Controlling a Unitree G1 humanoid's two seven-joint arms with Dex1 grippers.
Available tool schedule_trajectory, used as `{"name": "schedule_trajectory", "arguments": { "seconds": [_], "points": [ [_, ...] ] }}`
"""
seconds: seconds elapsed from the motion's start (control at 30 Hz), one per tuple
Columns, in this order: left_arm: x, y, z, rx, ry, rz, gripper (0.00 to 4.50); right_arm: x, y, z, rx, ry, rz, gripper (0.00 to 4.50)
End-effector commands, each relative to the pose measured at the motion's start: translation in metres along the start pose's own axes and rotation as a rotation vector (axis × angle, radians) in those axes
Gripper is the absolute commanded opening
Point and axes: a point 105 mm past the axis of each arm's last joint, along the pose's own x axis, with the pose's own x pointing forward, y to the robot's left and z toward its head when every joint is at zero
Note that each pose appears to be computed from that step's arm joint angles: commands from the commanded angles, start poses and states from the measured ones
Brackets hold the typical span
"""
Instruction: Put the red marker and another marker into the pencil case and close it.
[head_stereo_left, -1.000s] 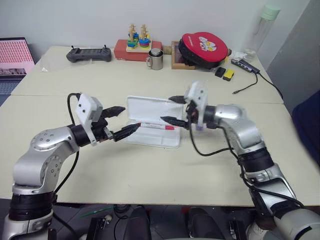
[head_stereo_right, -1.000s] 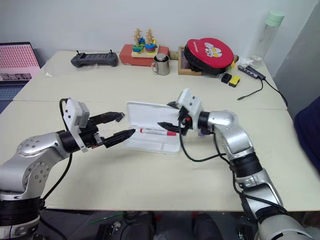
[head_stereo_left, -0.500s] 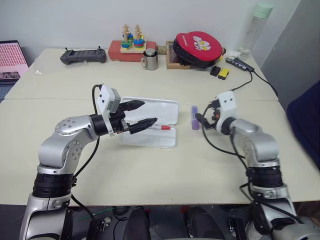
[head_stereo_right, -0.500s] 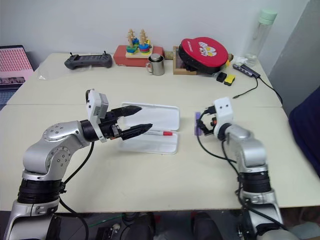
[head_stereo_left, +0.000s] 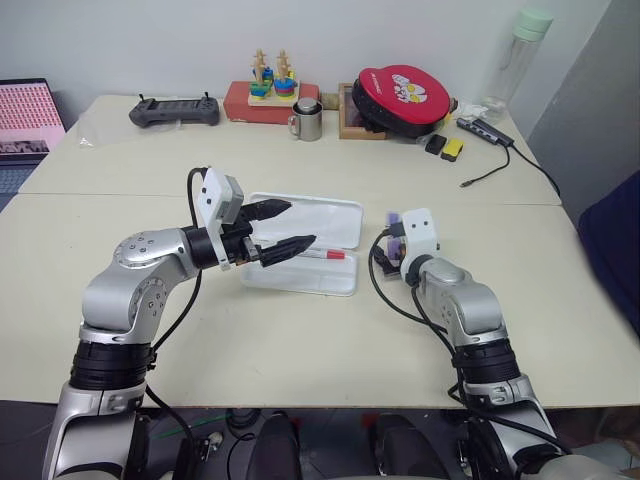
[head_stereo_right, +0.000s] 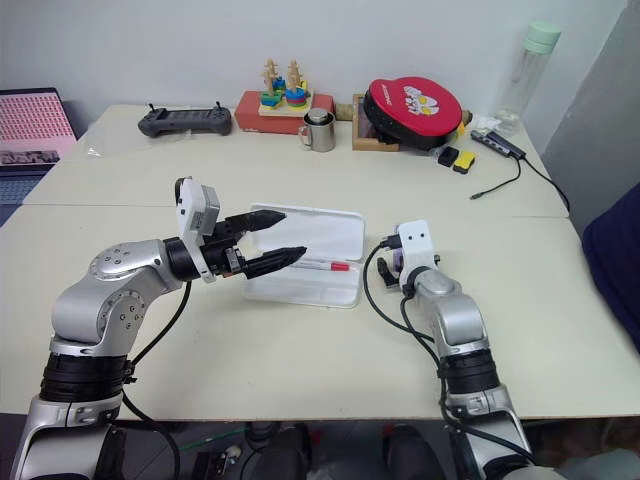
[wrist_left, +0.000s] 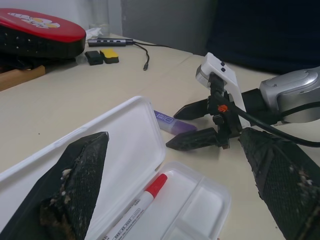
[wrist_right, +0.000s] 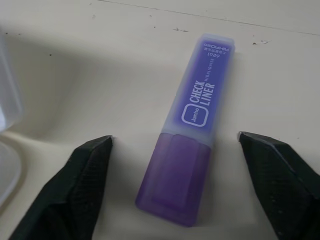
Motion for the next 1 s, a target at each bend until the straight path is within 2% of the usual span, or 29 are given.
{"name": "schedule_trajectory", "arguments": {
  "seconds": [0.03, 0.17, 0.23, 0.3, 0.4, 0.47, 0.53, 0.63, 0.67, 0.73, 0.77, 0.83, 1.0],
  "points": [
    [0.001, -0.002, 0.011, 0.045, -0.036, -0.003, 4.5, -0.001, -0.02, -0.005, 0.003, 0.024, -0.064, 3.09],
    [0.003, -0.003, 0.012, 0.043, -0.048, -0.01, 4.5, -0.002, -0.021, -0.002, 0.011, 0.011, -0.071, 2.12],
    [0.005, -0.005, 0.012, 0.041, -0.054, -0.02, 4.5, -0.003, -0.021, 0.0, 0.022, 0.001, -0.074, 1.46],
    [0.006, -0.007, 0.012, 0.037, -0.06, -0.028, 4.5, -0.005, -0.026, 0.007, 0.047, -0.033, -0.089, 1.1],
    [0.005, -0.007, 0.011, 0.027, -0.062, -0.021, 4.5, -0.011, -0.04, 0.038, 0.117, -0.178, -0.112, 1.11],
    [-0.003, -0.002, 0.009, 0.01, -0.064, 0.015, 4.5, -0.025, -0.041, 0.08, 0.009, -0.37, -0.073, 1.11],
    [-0.018, 0.006, 0.005, -0.038, -0.082, 0.061, 4.5, -0.045, -0.016, 0.121, -0.029, -0.546, 0.111, 1.11],
    [-0.031, 0.009, -0.004, -0.047, -0.046, 0.095, 4.5, -0.058, 0.006, 0.139, -0.079, -0.633, 0.261, 1.11],
    [-0.034, 0.009, -0.007, -0.048, -0.033, 0.104, 4.5, -0.06, 0.01, 0.141, -0.097, -0.642, 0.285, 1.11],
    [-0.054, 0.017, -0.02, -0.074, 0.006, 0.173, 4.5, -0.057, 0.037, 0.139, -0.136, -0.592, 0.421, 1.11],
    [-0.067, 0.025, -0.029, -0.09, 0.025, 0.226, 4.5, -0.053, 0.065, 0.127, -0.227, -0.527, 0.541, 1.11],
    [-0.082, 0.03, -0.039, -0.102, 0.051, 0.28, 4.5, -0.047, 0.098, 0.103, -0.325, -0.415, 0.69, 1.11],
    [-0.1, 0.025, -0.034, -0.085, 0.061, 0.313, 4.5, -0.041, 0.138, 0.061, -0.488, -0.256, 0.889, 1.11]
  ]
}}
